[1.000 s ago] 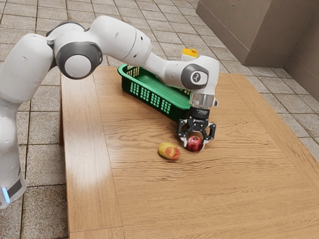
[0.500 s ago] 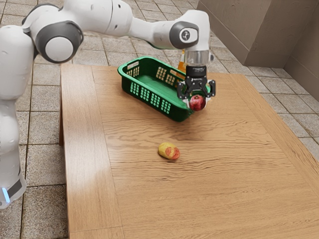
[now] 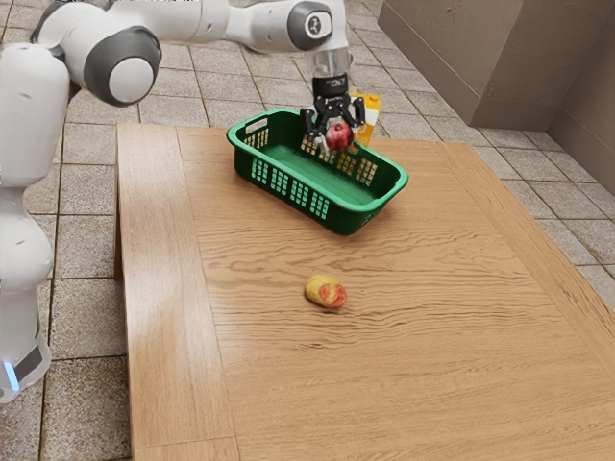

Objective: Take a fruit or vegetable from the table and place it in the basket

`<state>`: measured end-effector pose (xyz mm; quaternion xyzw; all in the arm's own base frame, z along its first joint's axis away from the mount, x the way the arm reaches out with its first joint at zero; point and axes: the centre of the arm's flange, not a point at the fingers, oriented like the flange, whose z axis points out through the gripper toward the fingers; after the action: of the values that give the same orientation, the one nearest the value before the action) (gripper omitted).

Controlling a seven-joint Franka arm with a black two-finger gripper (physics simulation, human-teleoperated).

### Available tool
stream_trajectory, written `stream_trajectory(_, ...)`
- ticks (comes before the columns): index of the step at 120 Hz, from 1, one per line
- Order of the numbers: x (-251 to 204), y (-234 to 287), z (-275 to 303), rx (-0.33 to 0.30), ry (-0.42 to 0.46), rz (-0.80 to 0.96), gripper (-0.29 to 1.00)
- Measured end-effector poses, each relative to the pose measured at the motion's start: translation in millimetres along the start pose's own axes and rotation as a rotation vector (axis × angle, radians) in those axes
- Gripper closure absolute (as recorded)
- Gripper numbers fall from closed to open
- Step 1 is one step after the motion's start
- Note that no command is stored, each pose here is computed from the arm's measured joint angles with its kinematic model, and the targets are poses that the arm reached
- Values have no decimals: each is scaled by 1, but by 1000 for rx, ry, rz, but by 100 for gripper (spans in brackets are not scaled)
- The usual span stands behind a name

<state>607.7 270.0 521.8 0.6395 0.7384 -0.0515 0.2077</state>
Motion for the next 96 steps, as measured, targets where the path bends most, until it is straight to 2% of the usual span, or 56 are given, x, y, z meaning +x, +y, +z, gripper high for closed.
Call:
stream_trajectory(25,29,17,8,-18,2,-10,35)
stream_trajectory(42,29,18,7,-31,-14,5,14)
stream_trajectory(65,16,16,-18,-71,-3,39,4)
stream_trajectory(68,-6,16,-37,-99,7,61,3)
stream_trajectory(71,-53,16,-55,-113,31,110,2)
stream_trajectory(77,-202,2,-82,-122,87,258,2)
stream_trajectory(83,-309,-45,-66,-42,124,340,1)
stream_trajectory(89,-397,-96,-33,53,109,396,1)
stream_trajectory(92,-430,-116,-15,98,94,412,1)
stream_trajectory(96,-453,-130,7,151,75,395,1)
